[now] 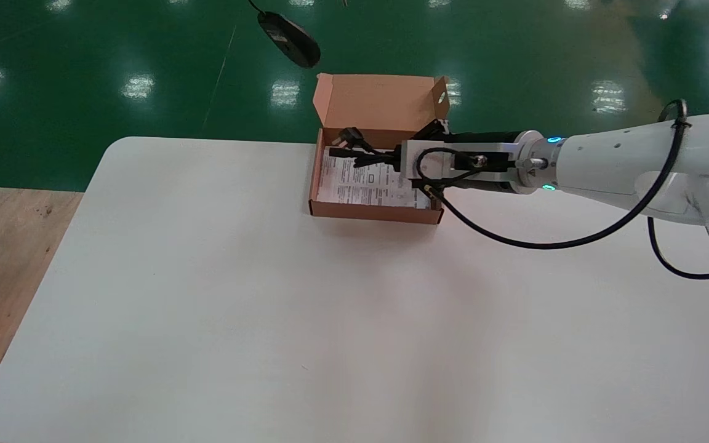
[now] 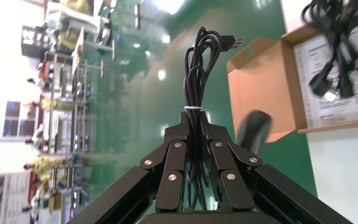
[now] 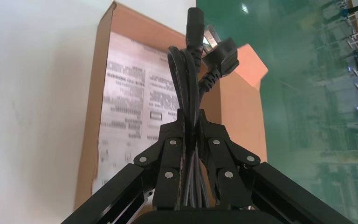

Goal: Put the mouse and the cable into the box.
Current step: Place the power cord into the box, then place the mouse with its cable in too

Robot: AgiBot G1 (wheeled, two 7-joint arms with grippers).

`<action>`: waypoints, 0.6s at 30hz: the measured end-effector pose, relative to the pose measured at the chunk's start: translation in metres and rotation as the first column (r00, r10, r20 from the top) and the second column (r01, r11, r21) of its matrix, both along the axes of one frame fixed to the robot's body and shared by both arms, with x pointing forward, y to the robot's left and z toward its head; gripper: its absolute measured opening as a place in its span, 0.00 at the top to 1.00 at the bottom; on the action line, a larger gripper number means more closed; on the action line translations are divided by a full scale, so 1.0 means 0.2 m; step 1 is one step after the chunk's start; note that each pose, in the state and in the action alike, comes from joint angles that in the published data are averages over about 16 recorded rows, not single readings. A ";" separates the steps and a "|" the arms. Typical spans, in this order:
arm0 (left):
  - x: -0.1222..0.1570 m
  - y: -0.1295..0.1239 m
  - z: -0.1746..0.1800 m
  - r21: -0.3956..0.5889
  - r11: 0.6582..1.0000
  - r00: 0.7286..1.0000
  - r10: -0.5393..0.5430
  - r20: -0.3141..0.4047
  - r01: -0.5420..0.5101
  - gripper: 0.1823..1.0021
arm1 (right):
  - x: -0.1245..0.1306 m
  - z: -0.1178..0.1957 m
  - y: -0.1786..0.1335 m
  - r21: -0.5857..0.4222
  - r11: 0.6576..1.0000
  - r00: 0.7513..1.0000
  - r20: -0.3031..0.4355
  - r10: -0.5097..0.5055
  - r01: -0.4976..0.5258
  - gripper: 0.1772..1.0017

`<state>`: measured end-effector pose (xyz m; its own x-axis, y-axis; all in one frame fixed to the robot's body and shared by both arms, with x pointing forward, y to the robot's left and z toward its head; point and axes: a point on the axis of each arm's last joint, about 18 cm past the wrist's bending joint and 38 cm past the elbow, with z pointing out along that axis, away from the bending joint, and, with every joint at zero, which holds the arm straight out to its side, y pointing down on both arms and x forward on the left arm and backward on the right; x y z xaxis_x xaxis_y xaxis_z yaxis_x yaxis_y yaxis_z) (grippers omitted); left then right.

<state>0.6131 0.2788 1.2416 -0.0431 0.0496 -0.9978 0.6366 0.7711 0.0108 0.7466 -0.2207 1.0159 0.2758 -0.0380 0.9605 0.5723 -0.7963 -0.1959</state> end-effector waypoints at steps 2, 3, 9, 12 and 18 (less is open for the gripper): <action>-0.01 -0.02 0.01 0.010 1.000 1.000 -0.006 0.004 0.006 0.96 | 0.01 -0.02 0.03 -0.009 1.000 1.000 -0.003 -0.004 0.004 0.94; -0.01 -0.03 0.01 0.015 1.000 1.000 -0.009 0.005 0.009 0.96 | 0.02 -0.03 0.04 -0.013 1.000 1.000 -0.004 -0.005 0.005 0.94; -0.01 -0.06 0.01 0.032 0.999 1.000 -0.012 -0.002 0.012 0.96 | 0.04 -0.07 0.09 -0.025 1.000 1.000 -0.020 -0.010 0.010 0.94; 0.00 -0.06 0.00 0.037 0.999 1.000 -0.010 -0.008 0.010 0.96 | 0.04 -0.09 0.11 -0.027 1.000 1.000 -0.027 -0.012 0.011 0.94; 0.01 -0.08 0.00 0.058 0.998 1.000 -0.005 -0.009 0.006 0.96 | 0.05 -0.11 0.14 -0.021 1.000 0.999 -0.034 -0.013 0.013 0.94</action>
<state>0.6147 0.2623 1.2425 -0.0514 0.1081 -0.9928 0.6412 0.7657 0.0502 0.7568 -0.1930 0.9946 0.3081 -0.0215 0.9511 0.5551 -0.8078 -0.1981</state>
